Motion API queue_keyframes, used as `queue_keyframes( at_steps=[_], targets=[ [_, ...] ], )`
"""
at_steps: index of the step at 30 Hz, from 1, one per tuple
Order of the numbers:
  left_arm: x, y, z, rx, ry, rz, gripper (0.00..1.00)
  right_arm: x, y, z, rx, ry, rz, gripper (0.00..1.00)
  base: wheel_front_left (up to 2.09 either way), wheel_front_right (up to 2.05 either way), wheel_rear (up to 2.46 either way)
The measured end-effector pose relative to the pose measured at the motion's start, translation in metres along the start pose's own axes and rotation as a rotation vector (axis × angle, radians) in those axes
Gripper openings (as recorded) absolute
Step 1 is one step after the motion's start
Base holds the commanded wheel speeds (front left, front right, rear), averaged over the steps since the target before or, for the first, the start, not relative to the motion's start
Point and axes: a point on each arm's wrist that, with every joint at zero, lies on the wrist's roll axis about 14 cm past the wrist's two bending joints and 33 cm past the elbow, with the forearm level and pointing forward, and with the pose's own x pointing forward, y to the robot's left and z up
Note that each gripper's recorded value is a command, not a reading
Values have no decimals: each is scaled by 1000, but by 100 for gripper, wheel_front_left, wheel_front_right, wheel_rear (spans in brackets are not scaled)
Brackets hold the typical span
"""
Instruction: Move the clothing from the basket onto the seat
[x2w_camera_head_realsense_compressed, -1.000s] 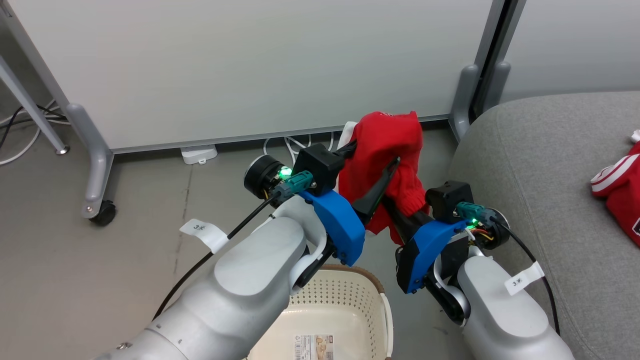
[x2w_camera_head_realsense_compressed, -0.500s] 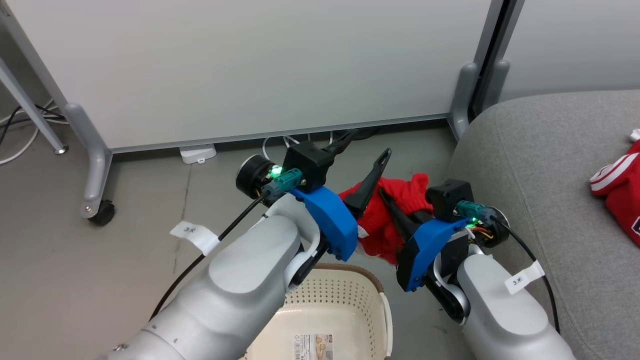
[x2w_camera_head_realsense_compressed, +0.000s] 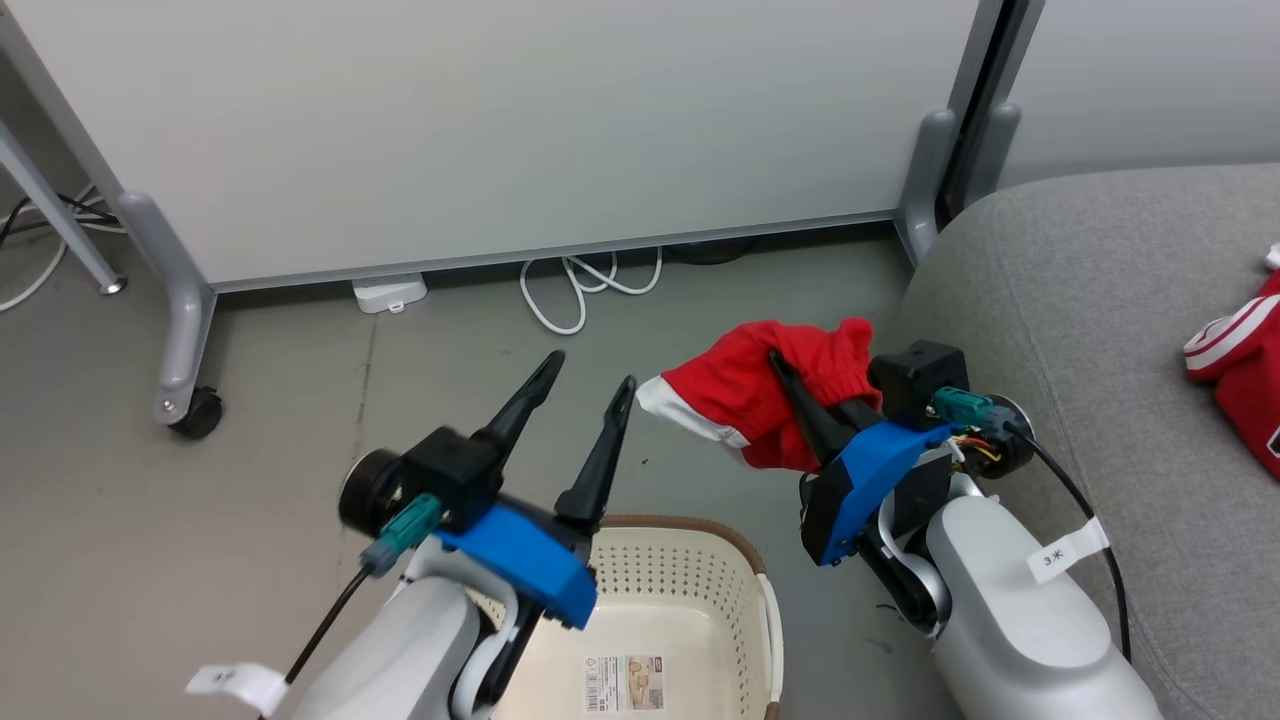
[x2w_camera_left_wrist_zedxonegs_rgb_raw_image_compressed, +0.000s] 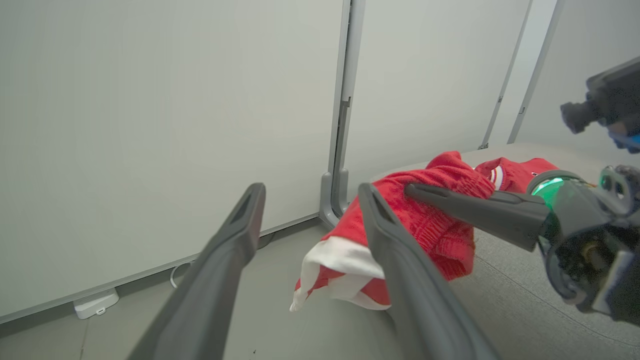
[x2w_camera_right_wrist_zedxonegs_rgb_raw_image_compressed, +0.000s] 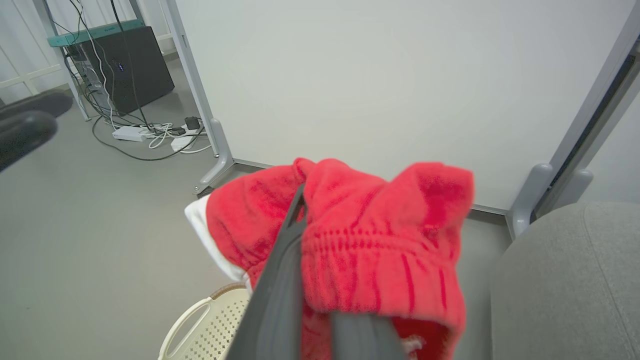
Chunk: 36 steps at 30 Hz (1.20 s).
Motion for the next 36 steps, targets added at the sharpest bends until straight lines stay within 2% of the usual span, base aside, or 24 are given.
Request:
queue_keyframes(
  at_steps=[11, 17, 25, 36],
  targets=[
    [-52, 27, -30, -4, 32, 126, 100, -6, -10, -4, 4, 8, -32, 0, 0, 0, 0],
    [-59, 31, -36, -12, 38, 147, 100, -11, -17, -3, 11, 5, -54, 0, 0, 0, 0],
    [-40, 15, -38, -9, 36, 81, 100, -26, -39, 1, 12, -10, -118, 0, 0, 0, 0],
    [-4, -32, -52, -29, 62, -95, 100, -71, -88, -5, 32, -10, -281, 0, 0, 0, 0]
  ],
)
